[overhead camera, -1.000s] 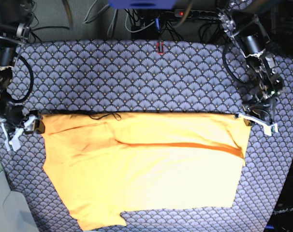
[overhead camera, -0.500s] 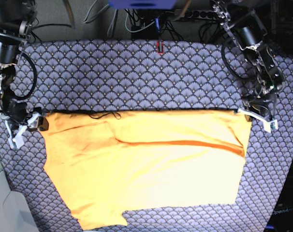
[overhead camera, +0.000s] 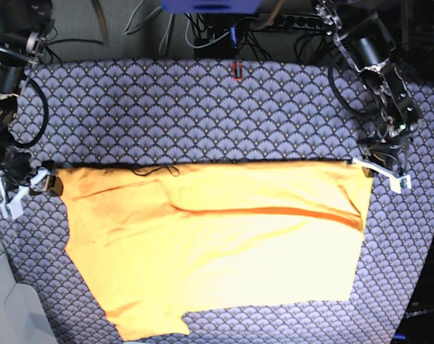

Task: Fold the T-shirt properly
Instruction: 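Regrasp the folded edge with both grippers, then drag the folded edge with both grippers toward the robot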

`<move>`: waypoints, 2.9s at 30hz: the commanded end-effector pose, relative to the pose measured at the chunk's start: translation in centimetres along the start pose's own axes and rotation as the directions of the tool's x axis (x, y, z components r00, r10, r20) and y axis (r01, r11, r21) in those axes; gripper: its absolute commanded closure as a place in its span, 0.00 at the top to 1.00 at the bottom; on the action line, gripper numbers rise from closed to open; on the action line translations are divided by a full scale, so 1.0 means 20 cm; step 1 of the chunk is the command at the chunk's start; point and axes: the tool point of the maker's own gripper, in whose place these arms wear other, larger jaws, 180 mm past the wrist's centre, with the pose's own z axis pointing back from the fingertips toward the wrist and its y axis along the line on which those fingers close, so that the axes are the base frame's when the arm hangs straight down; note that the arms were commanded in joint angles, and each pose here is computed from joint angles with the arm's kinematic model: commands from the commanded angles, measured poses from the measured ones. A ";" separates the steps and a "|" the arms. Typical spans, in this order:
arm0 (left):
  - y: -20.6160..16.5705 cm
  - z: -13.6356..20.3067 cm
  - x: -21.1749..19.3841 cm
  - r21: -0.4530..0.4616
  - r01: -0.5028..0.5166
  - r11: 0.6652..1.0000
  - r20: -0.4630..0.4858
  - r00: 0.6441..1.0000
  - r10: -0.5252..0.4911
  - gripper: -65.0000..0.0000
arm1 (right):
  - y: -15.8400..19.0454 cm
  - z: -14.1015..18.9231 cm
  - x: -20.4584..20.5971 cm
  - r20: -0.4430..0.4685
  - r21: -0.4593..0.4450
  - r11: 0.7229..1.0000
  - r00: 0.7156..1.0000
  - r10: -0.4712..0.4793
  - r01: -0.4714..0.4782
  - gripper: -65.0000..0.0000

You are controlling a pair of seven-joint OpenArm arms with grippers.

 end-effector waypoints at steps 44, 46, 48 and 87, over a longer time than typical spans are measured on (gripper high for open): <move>0.14 0.25 0.02 0.082 0.133 0.988 -0.008 0.991 -0.133 0.00 | 0.11 0.22 -0.43 -0.054 -0.012 1.000 0.998 0.028 -0.029 0.00; 0.14 0.27 0.00 0.086 0.140 0.986 -0.013 0.990 -0.139 0.00 | 0.10 0.27 -0.45 -0.043 -0.034 0.999 0.999 0.029 -0.031 0.00; 0.15 0.31 -0.02 0.093 0.155 0.984 -0.015 0.988 -0.154 0.00 | 0.10 0.32 -0.48 -0.043 -0.046 0.998 0.999 0.031 -0.033 0.00; 0.32 0.63 -0.31 0.129 0.059 0.990 -0.062 0.997 -0.051 0.00 | 0.11 0.64 -0.80 -0.118 -0.148 0.989 0.993 -0.008 -0.009 0.00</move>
